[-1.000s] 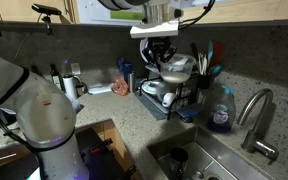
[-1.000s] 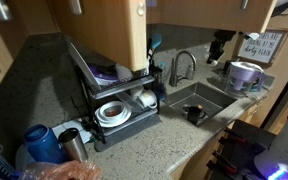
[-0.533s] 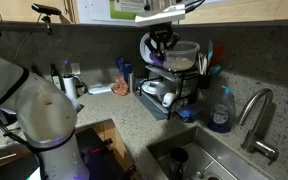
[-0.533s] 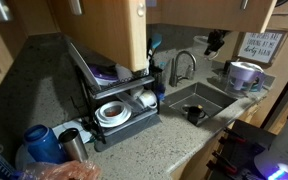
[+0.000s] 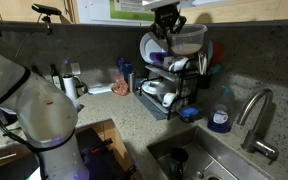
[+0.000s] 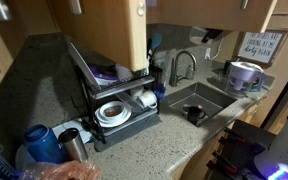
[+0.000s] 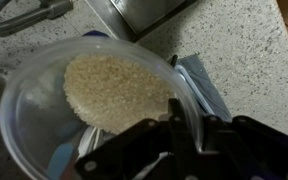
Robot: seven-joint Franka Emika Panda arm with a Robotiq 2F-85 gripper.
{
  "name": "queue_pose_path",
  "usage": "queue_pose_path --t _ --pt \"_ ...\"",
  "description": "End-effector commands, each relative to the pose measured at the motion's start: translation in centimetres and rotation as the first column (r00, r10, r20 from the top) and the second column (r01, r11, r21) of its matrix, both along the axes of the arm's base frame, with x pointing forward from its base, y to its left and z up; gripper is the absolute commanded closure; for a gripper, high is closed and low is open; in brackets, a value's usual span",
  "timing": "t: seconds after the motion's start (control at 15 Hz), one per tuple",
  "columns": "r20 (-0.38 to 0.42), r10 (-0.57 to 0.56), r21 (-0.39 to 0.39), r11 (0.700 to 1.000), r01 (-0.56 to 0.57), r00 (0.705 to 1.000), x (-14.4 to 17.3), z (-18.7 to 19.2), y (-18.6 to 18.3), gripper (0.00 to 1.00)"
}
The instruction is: Put the bowl in the cupboard drawer on top of the sink
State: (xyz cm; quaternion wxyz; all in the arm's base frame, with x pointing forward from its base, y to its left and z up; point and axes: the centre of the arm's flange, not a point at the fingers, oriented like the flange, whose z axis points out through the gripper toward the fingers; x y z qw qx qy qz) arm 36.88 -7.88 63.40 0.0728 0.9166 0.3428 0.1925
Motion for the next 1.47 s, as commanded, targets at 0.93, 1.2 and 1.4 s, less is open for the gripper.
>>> queue_pose_path --t 0.93,1.2,1.4 --pt "0.099 -0.045 0.024 0.999 0.043 0.994 5.1 8.2 -2.9 0.99" --pt "0.097 -0.049 0.019 0.999 0.047 0.994 4.7 8.7 -3.2 0.99" --pt "0.103 -0.051 0.018 0.999 0.050 0.993 4.4 9.4 -3.5 0.99"
